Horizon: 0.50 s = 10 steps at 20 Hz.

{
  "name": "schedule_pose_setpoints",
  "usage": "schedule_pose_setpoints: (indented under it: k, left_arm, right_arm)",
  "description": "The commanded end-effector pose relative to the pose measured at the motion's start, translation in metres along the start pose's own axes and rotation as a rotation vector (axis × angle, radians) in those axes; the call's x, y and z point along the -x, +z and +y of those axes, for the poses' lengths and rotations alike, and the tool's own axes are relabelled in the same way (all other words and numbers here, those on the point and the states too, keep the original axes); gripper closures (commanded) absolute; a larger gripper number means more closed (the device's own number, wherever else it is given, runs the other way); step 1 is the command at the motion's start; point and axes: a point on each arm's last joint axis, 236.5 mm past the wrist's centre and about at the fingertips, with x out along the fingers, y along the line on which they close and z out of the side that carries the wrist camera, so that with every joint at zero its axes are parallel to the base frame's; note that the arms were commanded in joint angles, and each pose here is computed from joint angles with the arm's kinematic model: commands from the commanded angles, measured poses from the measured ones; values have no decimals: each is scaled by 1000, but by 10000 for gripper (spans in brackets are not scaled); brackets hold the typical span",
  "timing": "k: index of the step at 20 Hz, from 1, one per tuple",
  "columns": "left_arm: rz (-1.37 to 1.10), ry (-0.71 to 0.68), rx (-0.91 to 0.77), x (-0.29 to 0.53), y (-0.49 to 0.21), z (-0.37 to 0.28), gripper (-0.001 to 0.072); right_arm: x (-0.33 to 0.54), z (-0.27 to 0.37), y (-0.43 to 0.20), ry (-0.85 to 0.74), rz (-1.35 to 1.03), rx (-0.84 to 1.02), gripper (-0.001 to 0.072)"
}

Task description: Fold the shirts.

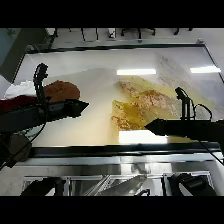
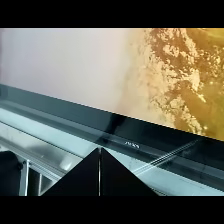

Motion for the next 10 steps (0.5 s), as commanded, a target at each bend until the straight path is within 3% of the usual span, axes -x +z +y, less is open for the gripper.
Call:
schedule_pose_setpoints:
  k: [1, 10]
  left_arm:
    - [-1, 0, 3, -1, 0, 1, 693]
    - [112, 37, 72, -43, -19, 32, 693]
  right_arm:
    - [-1, 0, 0, 2, 1, -2, 690]
    - [-2, -1, 3, 1, -9, -5, 689]
